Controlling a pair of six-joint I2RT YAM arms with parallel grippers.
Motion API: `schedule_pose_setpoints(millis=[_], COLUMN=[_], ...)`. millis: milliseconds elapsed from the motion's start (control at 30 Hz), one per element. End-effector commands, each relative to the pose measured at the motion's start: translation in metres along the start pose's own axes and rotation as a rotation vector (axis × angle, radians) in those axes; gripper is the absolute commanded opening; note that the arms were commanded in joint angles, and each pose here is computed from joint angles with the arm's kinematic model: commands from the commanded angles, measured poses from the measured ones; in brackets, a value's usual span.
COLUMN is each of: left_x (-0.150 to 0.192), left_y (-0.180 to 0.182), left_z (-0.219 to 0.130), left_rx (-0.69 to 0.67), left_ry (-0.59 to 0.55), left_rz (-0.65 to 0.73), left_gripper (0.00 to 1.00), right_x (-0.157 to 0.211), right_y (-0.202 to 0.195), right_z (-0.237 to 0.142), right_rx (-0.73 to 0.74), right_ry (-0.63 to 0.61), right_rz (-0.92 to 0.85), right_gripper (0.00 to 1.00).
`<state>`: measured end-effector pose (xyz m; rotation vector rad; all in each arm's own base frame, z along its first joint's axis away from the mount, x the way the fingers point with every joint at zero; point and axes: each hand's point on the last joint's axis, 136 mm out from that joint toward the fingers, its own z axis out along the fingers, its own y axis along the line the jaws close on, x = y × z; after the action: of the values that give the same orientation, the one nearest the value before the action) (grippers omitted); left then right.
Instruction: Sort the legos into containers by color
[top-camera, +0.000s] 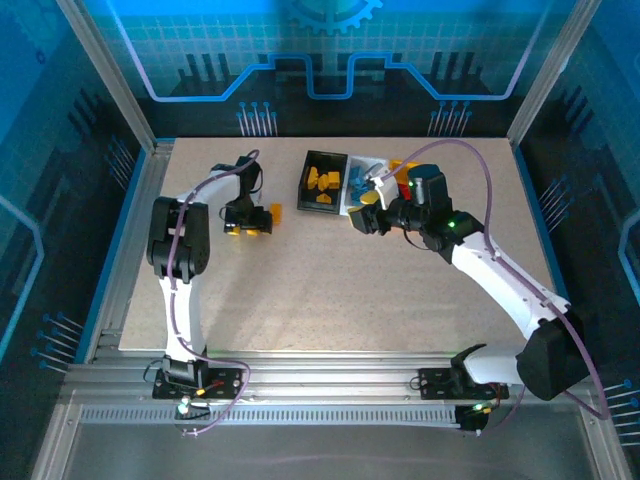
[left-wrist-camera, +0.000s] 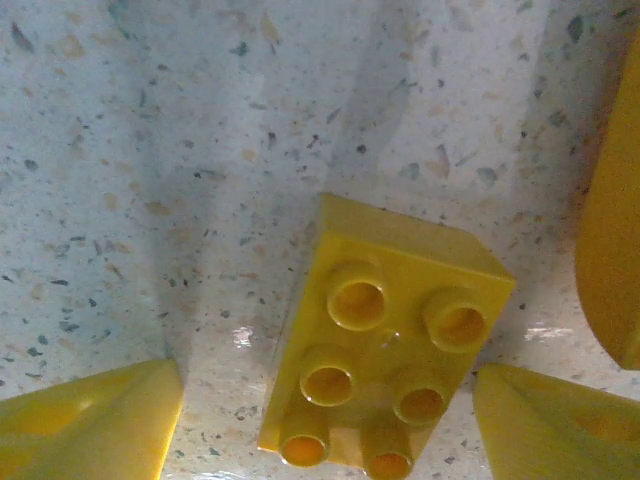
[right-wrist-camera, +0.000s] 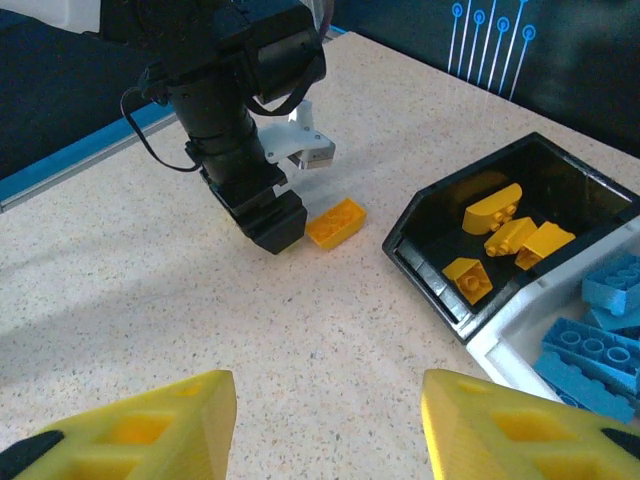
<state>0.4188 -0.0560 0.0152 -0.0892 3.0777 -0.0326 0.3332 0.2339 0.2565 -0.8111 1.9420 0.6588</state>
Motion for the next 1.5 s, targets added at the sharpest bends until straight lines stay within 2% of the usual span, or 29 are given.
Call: schedule_pose_setpoints(millis=[0, 200, 433, 500, 600, 633, 667, 700, 867, 967, 1067, 1200, 1333, 1467], left_x=[-0.007, -0.009, -0.017, -0.018, -0.014, -0.013, -0.011, -0.009, 0.003, 0.01, 0.018, 0.032, 0.046, 0.061], left_y=[0.001, -0.002, -0.004, -0.005, -0.005, -0.005, -0.005, -0.006, -0.009, -0.012, -0.016, -0.026, -0.04, -0.056], left_z=[0.003, 0.004, 0.0, -0.001, 0.0, 0.0, 0.0, 0.0, -0.008, -0.018, -0.03, -0.047, -0.065, -0.081], left_rx=[-0.008, 0.001, 0.004, 0.009, 0.014, 0.018, 0.019, 0.022, 0.056, 0.082, 0.119, 0.201, 0.313, 0.444], left_ry=[-0.005, -0.014, -0.032, -0.033, -0.028, -0.026, -0.024, -0.023, -0.028, -0.039, -0.049, -0.062, -0.069, -0.071], left_rz=[0.015, 0.011, 0.022, 0.022, 0.015, 0.01, 0.008, 0.003, -0.035, -0.061, -0.097, -0.161, -0.247, -0.349], left_gripper=[0.74, 0.6, 0.4, 0.34, 0.32, 0.32, 0.32, 0.31, 0.31, 0.32, 0.32, 0.32, 0.32, 0.33], right_x=[-0.002, -0.002, -0.021, -0.027, -0.039, -0.043, -0.047, -0.052, -0.08, -0.091, -0.077, -0.051, -0.014, 0.02], right_y=[-0.003, -0.002, 0.0, 0.001, -0.002, -0.002, -0.003, -0.002, -0.007, -0.031, -0.067, -0.083, -0.085, -0.071], right_z=[-0.009, -0.007, -0.015, -0.02, -0.029, -0.032, -0.035, -0.038, -0.06, -0.075, -0.089, -0.087, -0.078, -0.059], right_rx=[0.015, 0.001, 0.004, 0.009, 0.039, 0.045, 0.05, 0.056, 0.134, 0.263, 0.389, 0.339, 0.358, 0.26], right_ry=[0.004, -0.008, -0.068, -0.079, -0.086, -0.091, -0.097, -0.11, -0.191, -0.235, -0.209, -0.11, 0.025, 0.142], right_rz=[-0.002, 0.04, 0.029, 0.022, 0.03, 0.029, 0.024, 0.014, -0.016, 0.12, 0.426, 0.65, 0.74, 0.849], right_gripper=[0.53, 0.53, 0.58, 0.62, 0.71, 0.78, 0.93, 1.0, 1.0, 1.0, 1.0, 1.0, 1.0, 1.0])
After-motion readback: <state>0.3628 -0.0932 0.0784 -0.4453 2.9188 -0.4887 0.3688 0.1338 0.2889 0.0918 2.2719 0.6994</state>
